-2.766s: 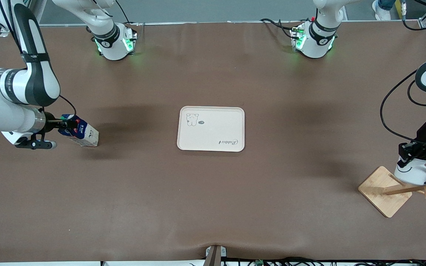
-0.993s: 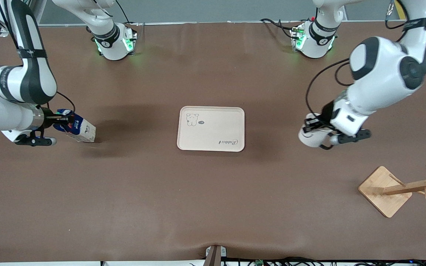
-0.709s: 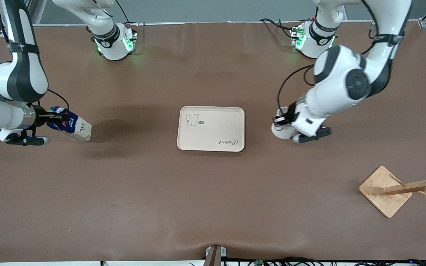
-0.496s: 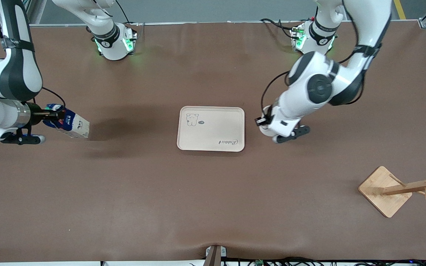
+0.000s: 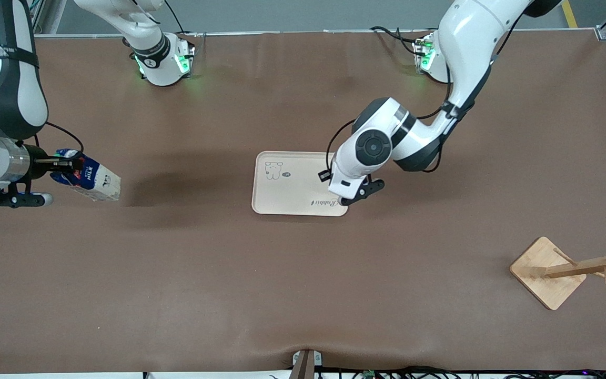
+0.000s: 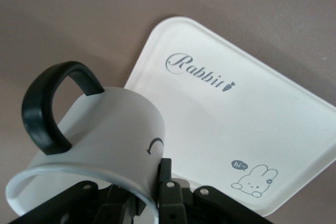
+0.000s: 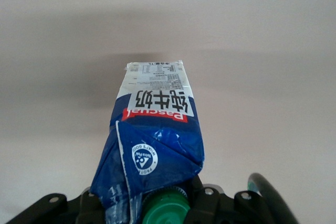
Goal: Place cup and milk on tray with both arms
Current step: 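Lower the mug onto the tray with the left gripper while the right gripper follows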
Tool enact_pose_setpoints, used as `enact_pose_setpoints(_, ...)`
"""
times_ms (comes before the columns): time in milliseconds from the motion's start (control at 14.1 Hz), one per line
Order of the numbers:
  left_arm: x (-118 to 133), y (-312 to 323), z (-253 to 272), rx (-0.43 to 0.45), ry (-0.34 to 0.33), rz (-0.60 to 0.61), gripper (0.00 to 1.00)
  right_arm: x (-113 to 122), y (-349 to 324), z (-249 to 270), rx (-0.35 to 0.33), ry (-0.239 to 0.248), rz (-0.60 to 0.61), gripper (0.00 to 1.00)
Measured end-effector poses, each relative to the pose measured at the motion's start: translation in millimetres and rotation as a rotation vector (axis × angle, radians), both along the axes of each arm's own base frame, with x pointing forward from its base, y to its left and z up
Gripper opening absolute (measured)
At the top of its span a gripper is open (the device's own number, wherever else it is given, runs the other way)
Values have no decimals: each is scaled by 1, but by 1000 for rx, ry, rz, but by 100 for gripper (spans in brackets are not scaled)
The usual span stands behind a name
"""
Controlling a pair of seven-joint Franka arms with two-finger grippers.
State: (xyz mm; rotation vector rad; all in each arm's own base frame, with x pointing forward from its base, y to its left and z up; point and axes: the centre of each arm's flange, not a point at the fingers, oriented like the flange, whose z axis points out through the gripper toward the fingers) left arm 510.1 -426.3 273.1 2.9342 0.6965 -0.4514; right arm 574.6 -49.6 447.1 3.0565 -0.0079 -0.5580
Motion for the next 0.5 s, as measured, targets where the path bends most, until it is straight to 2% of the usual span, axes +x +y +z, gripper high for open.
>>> enact_pose_setpoints(355,-9,-21,-42,-31,7,21,8,2,73,34,-3,16,111,50)
enact_pose_setpoints(496,-9,-25,-49,-43,3,25,8,2,98,41,-22,6,101,50)
